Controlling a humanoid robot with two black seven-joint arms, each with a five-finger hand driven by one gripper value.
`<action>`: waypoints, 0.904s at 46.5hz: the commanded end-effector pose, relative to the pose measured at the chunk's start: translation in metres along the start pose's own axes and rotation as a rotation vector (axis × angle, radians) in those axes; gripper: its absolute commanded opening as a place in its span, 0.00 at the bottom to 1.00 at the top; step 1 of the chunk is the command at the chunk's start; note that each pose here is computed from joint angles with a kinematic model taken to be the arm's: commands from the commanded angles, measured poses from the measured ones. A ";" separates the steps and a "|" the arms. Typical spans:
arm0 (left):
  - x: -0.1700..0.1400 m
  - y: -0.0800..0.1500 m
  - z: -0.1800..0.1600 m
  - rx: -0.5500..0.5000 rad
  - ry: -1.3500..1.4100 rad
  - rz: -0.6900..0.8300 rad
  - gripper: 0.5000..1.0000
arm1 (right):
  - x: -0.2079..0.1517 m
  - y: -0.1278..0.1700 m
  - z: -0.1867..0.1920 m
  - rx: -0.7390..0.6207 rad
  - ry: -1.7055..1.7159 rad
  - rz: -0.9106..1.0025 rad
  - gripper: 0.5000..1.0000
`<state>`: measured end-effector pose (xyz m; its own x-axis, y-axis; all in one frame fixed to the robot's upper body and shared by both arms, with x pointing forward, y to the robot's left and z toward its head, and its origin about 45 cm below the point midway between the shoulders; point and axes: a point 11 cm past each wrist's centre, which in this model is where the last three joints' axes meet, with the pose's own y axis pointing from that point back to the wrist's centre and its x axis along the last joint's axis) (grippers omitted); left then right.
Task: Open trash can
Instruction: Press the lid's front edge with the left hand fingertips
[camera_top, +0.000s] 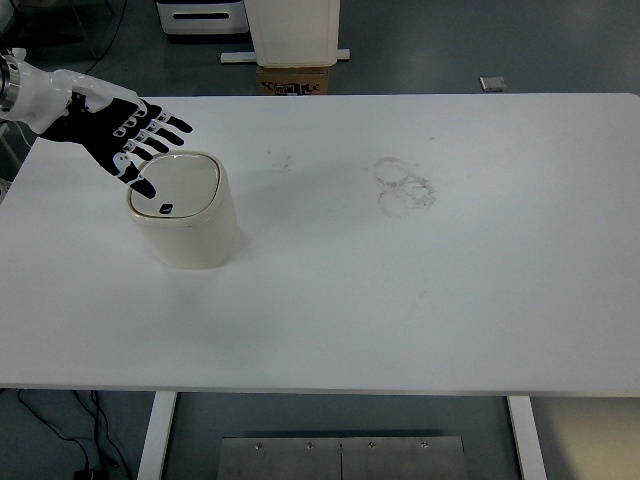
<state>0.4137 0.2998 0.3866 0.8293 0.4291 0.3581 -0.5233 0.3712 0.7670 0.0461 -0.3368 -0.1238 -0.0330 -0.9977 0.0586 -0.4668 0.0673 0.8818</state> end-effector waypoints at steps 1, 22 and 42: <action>-0.001 -0.001 -0.010 0.066 -0.034 0.004 1.00 | 0.000 0.000 0.000 0.000 0.001 0.000 0.98; -0.018 -0.020 -0.021 0.114 -0.051 -0.058 1.00 | 0.000 0.000 0.000 0.000 -0.001 0.000 0.98; -0.023 -0.026 -0.031 0.132 -0.045 -0.072 1.00 | 0.000 0.000 0.000 0.000 -0.001 0.000 0.98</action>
<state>0.4030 0.3044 0.3443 0.8726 0.3674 0.3220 -0.4368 0.2919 0.8509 0.0460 -0.3368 -0.1239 -0.0336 -0.9977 0.0586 -0.4665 0.0676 0.8819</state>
